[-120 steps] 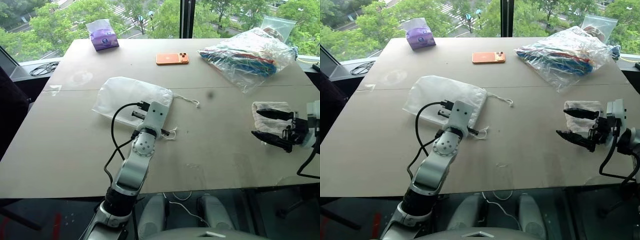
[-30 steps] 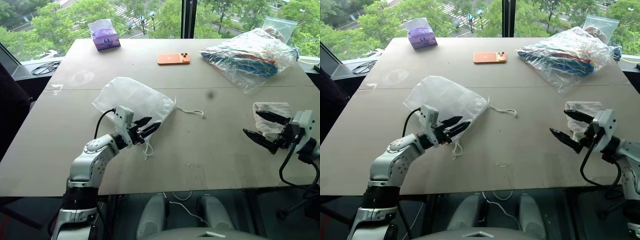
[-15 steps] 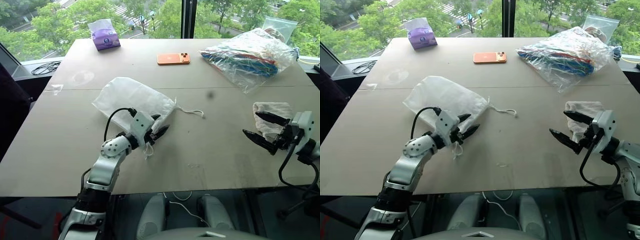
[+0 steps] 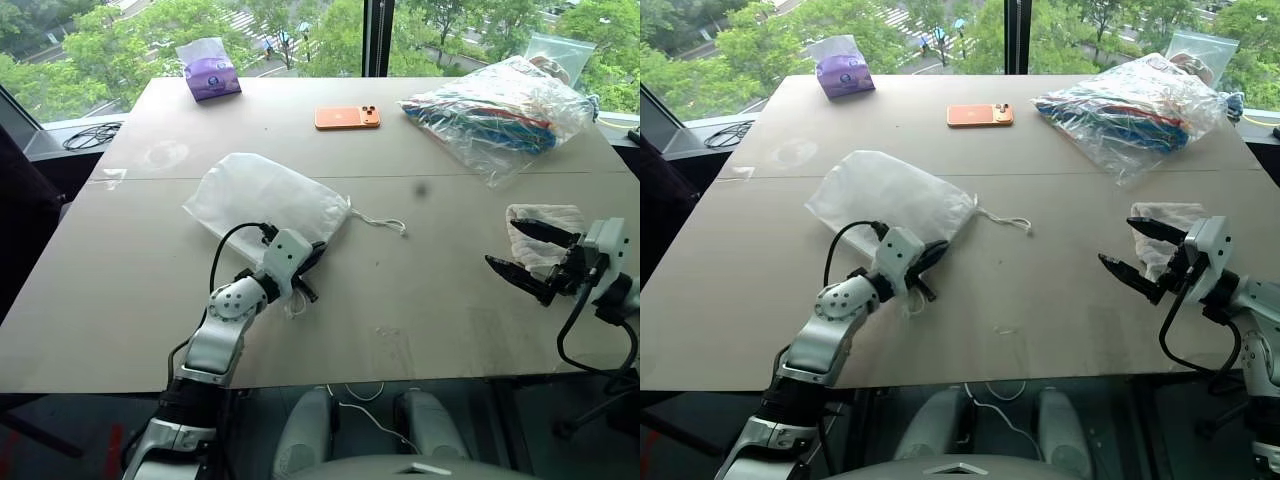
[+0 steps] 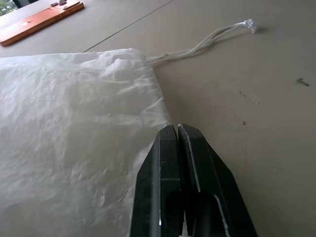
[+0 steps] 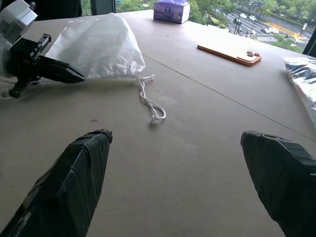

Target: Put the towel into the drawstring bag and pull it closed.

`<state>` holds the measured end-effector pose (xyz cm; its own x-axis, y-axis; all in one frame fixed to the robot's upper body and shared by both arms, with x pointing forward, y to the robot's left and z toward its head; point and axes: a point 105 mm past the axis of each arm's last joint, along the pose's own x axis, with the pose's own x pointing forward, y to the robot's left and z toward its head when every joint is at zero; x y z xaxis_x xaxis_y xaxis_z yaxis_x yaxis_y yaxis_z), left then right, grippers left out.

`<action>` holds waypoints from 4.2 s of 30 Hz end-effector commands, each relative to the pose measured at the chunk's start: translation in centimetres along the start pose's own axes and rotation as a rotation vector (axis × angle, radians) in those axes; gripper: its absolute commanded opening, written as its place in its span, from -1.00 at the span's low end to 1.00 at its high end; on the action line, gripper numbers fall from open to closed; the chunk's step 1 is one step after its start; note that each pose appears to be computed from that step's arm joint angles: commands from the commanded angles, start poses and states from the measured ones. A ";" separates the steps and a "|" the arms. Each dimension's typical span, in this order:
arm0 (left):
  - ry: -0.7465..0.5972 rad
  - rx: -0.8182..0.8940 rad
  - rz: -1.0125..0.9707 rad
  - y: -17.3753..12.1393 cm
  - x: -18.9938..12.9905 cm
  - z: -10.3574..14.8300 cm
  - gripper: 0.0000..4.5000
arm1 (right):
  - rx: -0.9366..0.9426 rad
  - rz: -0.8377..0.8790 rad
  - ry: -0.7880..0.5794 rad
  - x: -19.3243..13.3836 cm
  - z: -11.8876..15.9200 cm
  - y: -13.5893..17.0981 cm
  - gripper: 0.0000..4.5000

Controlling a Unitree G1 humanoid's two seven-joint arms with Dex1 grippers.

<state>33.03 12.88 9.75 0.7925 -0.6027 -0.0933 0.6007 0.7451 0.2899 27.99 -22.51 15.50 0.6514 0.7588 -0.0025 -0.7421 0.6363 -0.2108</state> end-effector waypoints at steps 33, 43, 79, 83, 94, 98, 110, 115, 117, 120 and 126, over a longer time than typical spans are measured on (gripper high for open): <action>0.105 0.301 0.007 1.4 -0.7 -2.2 -0.98 | -0.028 -0.046 -0.051 -0.1 0.3 0.9 1.00; -0.078 -0.097 0.037 1.5 -1.2 0.5 -0.98 | -0.027 -0.039 -0.049 0.1 0.2 1.0 1.00; -0.229 -0.879 -0.143 6.2 -4.8 6.1 -0.98 | -0.027 -0.608 0.336 -5.7 -2.9 -7.8 1.00; -0.222 -0.866 -0.146 5.9 -4.8 6.2 -0.98 | 0.190 -0.769 0.220 -6.1 -3.2 -10.4 1.00; -0.217 -0.840 -0.149 5.6 -4.9 6.5 -0.98 | 0.627 -0.677 0.155 -2.9 -6.6 -12.1 1.00; -0.225 -0.833 -0.132 5.8 -5.2 6.7 -0.98 | 0.639 -0.565 0.188 -0.5 -6.7 -10.6 1.00; -0.216 -0.835 -0.112 5.5 -5.2 6.2 -0.98 | 0.508 -0.247 0.508 1.3 -10.3 -3.6 1.00; -0.215 -0.825 -0.127 5.6 -4.9 6.5 -1.00 | 0.429 -0.232 0.584 0.8 -11.2 -3.4 0.29; -0.219 -0.821 -0.135 5.6 -4.8 6.7 -1.00 | 0.424 -0.219 0.578 0.9 -10.9 -3.2 -0.15; -0.224 -0.814 -0.149 5.6 -4.6 6.9 -1.00 | 0.426 -0.199 0.551 1.2 -10.0 -3.0 -0.68; -0.243 -0.791 -0.222 5.4 -4.1 7.9 -1.00 | 0.475 -0.019 0.240 6.1 -1.6 -1.4 -0.91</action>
<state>32.31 17.02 18.16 0.6781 -0.7222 0.1365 0.6747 0.5379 -0.5054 33.32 -21.37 10.28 0.6793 0.6371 -0.3641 -0.5942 0.7687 0.2367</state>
